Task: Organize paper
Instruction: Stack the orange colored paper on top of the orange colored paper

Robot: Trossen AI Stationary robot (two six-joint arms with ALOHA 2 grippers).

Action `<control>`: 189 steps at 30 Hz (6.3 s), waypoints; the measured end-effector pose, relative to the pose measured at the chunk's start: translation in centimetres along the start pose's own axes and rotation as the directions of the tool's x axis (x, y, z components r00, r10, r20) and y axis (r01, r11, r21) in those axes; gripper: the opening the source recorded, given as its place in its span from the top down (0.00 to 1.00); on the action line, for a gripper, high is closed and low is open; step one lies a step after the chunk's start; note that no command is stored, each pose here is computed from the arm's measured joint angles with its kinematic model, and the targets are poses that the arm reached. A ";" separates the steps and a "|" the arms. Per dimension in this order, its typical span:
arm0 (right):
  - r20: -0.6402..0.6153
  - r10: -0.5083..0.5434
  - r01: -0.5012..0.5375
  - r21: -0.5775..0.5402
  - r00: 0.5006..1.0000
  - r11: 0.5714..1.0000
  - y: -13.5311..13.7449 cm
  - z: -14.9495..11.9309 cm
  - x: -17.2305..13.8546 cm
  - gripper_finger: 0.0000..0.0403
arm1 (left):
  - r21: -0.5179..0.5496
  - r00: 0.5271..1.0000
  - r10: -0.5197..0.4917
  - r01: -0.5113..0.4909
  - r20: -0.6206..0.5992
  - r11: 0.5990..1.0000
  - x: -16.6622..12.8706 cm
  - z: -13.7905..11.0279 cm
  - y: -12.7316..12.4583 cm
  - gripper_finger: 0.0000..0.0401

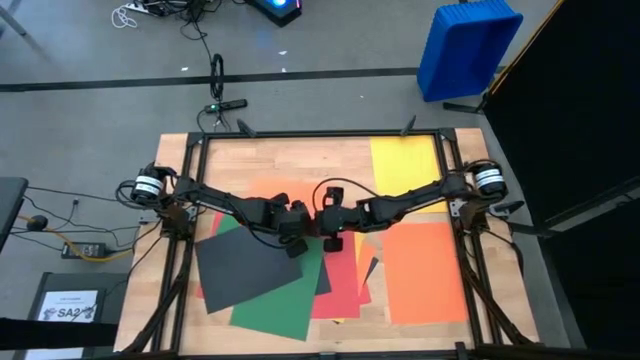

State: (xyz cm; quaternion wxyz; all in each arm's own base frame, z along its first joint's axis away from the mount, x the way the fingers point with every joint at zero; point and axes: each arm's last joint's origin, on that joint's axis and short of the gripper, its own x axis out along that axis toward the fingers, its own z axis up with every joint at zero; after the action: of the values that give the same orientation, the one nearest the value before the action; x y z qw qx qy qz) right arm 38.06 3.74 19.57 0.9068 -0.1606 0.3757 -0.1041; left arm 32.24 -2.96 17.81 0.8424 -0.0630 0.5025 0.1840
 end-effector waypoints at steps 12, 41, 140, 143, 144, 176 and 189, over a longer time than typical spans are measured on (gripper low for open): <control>-0.076 0.023 -0.022 0.013 0.997 1.000 -1.0 -0.3 -2.4 0.73 | 0.052 0.997 0.002 -0.006 0.072 0.999 -1.1 1.9 -0.3 1.00; 0.396 0.112 -0.412 0.873 0.911 0.262 -4.0 -11.8 -5.9 0.59 | 0.118 0.981 0.129 -0.147 0.147 0.982 -2.1 3.8 0.6 1.00; 0.805 0.045 -0.806 0.592 0.591 -0.018 -7.6 -13.9 -1.9 1.00 | -0.228 0.807 -0.360 0.504 0.469 0.833 -4.6 0.8 17.1 0.48; 0.817 0.062 -0.819 0.574 0.573 -0.006 -7.9 -13.8 -2.2 1.00 | -0.275 0.759 -0.414 0.594 0.502 0.756 -3.0 -1.0 17.7 0.47; 0.820 0.070 -0.822 0.570 0.568 -0.001 -7.9 -13.8 -2.2 1.00 | -0.300 0.752 -0.414 0.609 0.512 0.735 -2.5 -1.6 18.0 0.46; 0.927 -0.050 -0.916 0.376 0.373 0.139 -12.2 -11.6 -8.1 1.00 | -0.265 0.580 -0.447 0.765 0.682 0.587 -1.3 -5.0 19.2 0.36; 0.896 -0.038 -0.885 0.443 0.442 0.141 -12.2 -11.8 -7.9 1.00 | -0.007 0.376 -0.416 0.748 0.828 0.663 -3.7 -3.3 19.4 0.36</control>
State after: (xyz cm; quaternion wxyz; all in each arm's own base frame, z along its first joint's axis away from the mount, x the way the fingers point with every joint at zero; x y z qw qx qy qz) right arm 23.32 -7.63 21.31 0.8548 0.4922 -0.1378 0.0903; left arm 20.70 13.11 20.98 0.9474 -0.3183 -0.0124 -0.0308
